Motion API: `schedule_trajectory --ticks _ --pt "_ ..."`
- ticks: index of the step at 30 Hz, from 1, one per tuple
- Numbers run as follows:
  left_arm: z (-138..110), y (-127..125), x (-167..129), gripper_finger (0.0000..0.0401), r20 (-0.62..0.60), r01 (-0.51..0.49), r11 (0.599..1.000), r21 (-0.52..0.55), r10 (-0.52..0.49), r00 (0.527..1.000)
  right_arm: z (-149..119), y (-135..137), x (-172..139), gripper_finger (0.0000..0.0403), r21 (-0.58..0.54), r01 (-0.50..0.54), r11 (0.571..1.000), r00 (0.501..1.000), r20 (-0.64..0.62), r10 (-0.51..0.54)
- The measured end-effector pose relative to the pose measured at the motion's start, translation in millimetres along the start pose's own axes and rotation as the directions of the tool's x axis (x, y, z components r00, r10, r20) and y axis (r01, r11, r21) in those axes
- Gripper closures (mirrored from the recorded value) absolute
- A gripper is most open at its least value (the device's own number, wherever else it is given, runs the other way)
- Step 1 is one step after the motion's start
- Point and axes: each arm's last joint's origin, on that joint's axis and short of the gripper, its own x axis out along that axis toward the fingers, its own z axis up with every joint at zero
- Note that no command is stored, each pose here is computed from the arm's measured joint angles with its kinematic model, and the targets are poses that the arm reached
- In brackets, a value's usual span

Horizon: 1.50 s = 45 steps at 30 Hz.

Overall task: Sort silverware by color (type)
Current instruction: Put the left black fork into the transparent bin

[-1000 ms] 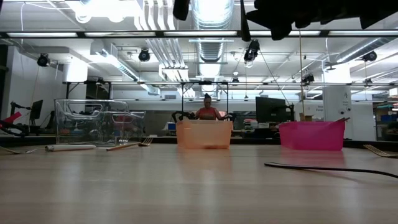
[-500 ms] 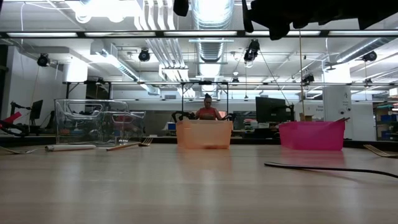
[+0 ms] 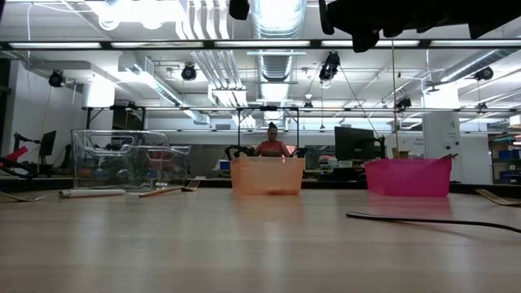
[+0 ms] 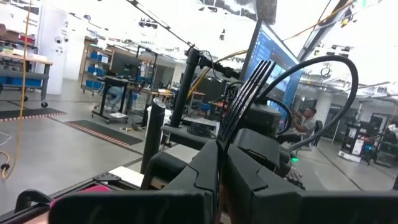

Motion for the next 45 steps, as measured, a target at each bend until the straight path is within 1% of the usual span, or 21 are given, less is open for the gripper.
schedule_trajectory --ticks 6,9,12,16,24,27,30,33,38,41,45 --pt "-7.0 -0.5 2.1 0.0401 0.052 0.009 1.0 0.012 -0.009 0.999 0.1 -0.1 0.0 0.0302 0.0 0.003 1.0 1.0 0.002 -0.003" --pt "-6.5 -0.8 2.3 0.0401 0.06 0.025 1.0 0.013 -0.026 0.998 0.0 -0.9 0.0 0.0305 0.0 0.033 0.999 0.999 -0.002 -0.033" --pt "-6.5 -0.7 2.3 0.0401 0.059 0.025 1.0 0.013 -0.025 0.998 -0.1 -1.7 -0.1 0.0328 -0.015 0.058 0.998 0.998 -0.005 -0.058" --pt "-6.1 -0.6 2.5 0.0401 0.059 0.029 0.999 0.015 -0.029 0.998 -0.1 -1.7 -0.1 0.0381 -0.029 0.058 0.998 0.998 -0.005 -0.058" --pt "-6.4 -0.9 2.3 0.0401 0.056 0.032 0.999 0.018 -0.033 0.998 -0.1 -1.7 -0.1 0.039 -0.029 0.058 0.998 0.998 -0.005 -0.058" --pt "-5.3 -0.9 2.2 0.0396 0.059 0.031 0.999 0.016 -0.032 0.998 0.7 -1.8 -0.1 0.0391 -0.011 0.06 0.998 0.998 0.002 -0.06" --pt "-3.6 -0.7 2.0 0.0374 0.066 0.026 0.999 0.021 -0.027 0.997 2.1 -2.1 -0.1 0.0393 0.018 0.065 0.998 0.998 0.017 -0.065" --pt "-2.9 -0.3 2.1 0.0344 0.067 0.018 0.999 0.045 -0.021 0.998 3.3 -2.5 -0.2 0.0393 0.048 0.072 0.996 0.997 0.028 -0.074" --pt "-1.8 1.6 2.0 0.0291 0.069 -0.046 0.994 0.101 0.039 0.997 5.0 -3.3 -0.3 0.0393 0.107 0.091 0.99 0.994 0.043 -0.096" --pt "-2.3 1.9 2.2 0.0266 0.065 -0.048 0.993 0.112 0.041 0.997 5.9 -4.3 -0.4 0.0394 0.121 0.119 0.985 0.991 0.049 -0.126" --pt "-4.1 2.6 2.7 0.0246 0.05 -0.05 0.989 0.136 0.043 0.998 5.2 -5.7 -0.5 0.0394 0.123 0.174 0.977 0.983 0.038 -0.179"
